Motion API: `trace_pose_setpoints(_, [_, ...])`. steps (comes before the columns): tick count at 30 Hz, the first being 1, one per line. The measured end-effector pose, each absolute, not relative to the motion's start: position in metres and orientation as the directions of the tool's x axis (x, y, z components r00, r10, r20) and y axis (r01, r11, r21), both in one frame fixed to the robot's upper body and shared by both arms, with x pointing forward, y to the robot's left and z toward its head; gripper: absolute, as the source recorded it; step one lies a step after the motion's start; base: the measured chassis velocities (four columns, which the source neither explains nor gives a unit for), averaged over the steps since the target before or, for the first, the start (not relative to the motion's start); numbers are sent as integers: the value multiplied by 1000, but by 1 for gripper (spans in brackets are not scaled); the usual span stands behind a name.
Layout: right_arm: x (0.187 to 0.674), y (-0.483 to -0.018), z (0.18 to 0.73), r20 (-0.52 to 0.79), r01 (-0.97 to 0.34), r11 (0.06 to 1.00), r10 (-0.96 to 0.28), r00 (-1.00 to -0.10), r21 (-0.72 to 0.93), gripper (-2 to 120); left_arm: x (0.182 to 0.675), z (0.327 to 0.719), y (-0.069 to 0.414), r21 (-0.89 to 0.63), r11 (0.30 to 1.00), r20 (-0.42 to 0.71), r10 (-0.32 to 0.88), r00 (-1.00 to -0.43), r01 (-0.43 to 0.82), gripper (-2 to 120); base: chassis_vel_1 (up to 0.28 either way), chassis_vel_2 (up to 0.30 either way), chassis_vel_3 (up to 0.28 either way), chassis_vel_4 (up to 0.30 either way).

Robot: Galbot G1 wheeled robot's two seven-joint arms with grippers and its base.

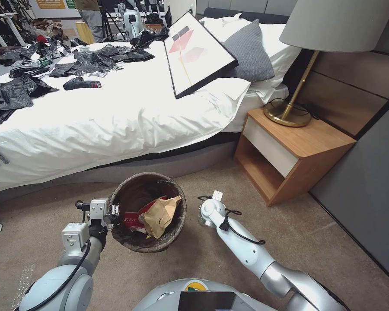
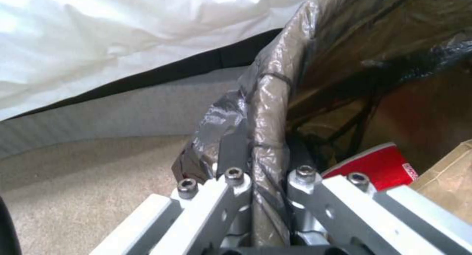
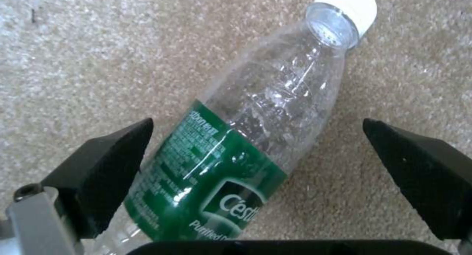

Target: Pick up the trash bin, then pick up the garbage from the floor and place it into the trash bin.

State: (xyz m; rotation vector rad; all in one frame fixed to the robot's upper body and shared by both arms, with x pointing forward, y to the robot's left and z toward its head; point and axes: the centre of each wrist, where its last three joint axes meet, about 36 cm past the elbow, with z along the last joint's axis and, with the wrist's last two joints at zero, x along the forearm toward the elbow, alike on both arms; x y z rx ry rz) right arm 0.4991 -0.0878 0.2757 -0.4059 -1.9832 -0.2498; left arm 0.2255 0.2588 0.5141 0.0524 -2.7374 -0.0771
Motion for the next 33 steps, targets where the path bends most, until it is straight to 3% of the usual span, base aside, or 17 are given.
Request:
trace_pose_setpoints(17, [495, -86, 264, 901, 391, 920, 190, -390, -24, 97, 225, 514, 259, 61, 998, 387, -49, -921, -27, 2, 0, 0, 0, 0])
trace_pose_setpoints(23, [493, -84, 262, 901, 388, 921, 189, -390, -25, 80, 226, 514, 259, 62, 998, 385, -48, -922, -26, 2, 0, 0, 0, 0])
trace_pose_setpoints(33, [491, -85, 260, 900, 387, 922, 187, -393, -22, 66, 227, 515, 260, 61, 998, 380, -47, -924, -26, 2, 0, 0, 0, 0])
